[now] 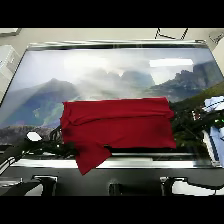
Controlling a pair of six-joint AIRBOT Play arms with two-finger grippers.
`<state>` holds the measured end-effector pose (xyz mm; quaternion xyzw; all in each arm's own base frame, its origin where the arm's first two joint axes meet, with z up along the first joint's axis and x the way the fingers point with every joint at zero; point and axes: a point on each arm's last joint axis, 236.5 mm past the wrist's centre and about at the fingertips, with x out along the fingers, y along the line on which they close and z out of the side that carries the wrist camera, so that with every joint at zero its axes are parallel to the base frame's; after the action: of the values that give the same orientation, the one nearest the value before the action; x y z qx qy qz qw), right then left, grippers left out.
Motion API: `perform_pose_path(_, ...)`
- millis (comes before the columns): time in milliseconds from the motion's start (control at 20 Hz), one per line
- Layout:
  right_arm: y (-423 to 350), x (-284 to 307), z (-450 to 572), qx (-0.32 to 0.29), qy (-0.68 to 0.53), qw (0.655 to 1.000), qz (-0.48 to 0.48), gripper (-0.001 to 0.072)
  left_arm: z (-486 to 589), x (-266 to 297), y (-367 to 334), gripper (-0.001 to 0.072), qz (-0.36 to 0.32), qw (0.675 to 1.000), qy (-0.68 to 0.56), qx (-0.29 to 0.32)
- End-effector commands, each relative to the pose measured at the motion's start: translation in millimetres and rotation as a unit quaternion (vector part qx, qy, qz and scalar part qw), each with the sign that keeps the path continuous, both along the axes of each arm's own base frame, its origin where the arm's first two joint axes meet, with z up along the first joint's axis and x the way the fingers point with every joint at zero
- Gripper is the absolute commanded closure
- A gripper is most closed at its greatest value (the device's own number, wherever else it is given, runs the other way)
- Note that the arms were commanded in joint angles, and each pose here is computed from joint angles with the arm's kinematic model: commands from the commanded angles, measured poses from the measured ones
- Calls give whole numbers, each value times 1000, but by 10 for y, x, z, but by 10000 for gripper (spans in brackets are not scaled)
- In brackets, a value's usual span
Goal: Fold the clothes and pants, and hang the long-sleeved shirts on hangers.
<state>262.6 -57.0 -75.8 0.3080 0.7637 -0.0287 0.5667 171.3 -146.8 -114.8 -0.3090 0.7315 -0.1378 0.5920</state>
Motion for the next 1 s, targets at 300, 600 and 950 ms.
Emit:
perform_pose_path(300,242,-368,-328,4,44,998,42,153,15,116,75,684,17,999,-23,15)
perform_pose_path(600,376,-250,-289,32,22,999,28,441,46,149,79,685,16,999,-31,15)
perform_pose_path(950,317,522,179,28,-96,995,12,679,843,1211,432,685,60,984,-166,27)
